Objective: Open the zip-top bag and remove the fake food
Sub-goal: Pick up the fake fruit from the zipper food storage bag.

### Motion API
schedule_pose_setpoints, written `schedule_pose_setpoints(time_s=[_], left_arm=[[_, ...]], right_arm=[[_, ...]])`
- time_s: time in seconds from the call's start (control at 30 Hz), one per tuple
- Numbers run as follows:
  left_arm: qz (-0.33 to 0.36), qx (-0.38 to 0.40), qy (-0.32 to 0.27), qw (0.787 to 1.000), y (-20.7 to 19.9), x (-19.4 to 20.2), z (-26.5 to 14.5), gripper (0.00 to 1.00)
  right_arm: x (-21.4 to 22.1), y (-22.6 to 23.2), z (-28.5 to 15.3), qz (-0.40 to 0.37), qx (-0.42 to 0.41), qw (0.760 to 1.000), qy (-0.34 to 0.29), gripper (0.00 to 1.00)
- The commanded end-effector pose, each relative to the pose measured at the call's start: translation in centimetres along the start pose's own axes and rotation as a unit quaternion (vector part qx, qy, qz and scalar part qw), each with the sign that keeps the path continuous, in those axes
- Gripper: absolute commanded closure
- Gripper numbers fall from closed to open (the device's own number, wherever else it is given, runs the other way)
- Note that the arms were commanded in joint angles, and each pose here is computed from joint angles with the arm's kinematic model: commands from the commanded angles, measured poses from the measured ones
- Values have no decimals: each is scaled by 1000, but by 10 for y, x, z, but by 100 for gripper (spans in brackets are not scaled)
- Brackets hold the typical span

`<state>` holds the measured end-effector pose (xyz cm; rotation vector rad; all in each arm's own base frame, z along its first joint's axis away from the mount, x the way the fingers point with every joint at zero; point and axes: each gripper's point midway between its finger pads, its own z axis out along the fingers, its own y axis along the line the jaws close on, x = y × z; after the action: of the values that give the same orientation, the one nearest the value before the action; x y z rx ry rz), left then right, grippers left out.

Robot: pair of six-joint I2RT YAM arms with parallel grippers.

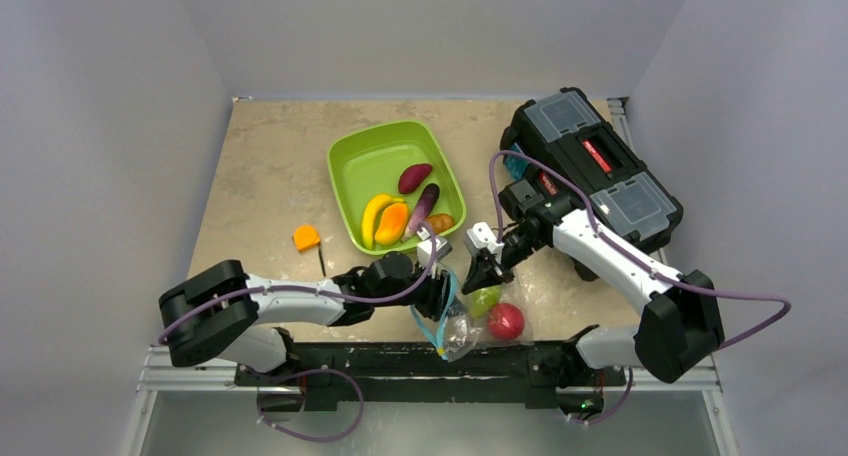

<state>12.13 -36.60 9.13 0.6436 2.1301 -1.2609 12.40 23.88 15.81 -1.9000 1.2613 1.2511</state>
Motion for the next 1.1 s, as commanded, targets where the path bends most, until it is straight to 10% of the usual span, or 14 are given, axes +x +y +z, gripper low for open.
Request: schedule_pose_setpoints(time_s=[0.0,0.27,0.63,1.07], left_arm=[[9,9,-17,1000,-6,-12,6,56],[-24,-1,-18,1000,-1,-11,21,55],[-31,-45,-5,998,17,-4,25,53],[-19,-33,-5,999,13,-6,27,48]], right_arm=[[-28,2,-7,-20,-5,999,-33,100],[-23,-6,-7,-2,2,1000,-28,100],[8,-7,-29,22,69,997,-8,59],[81,-19,-59,44,135,981,131,63]])
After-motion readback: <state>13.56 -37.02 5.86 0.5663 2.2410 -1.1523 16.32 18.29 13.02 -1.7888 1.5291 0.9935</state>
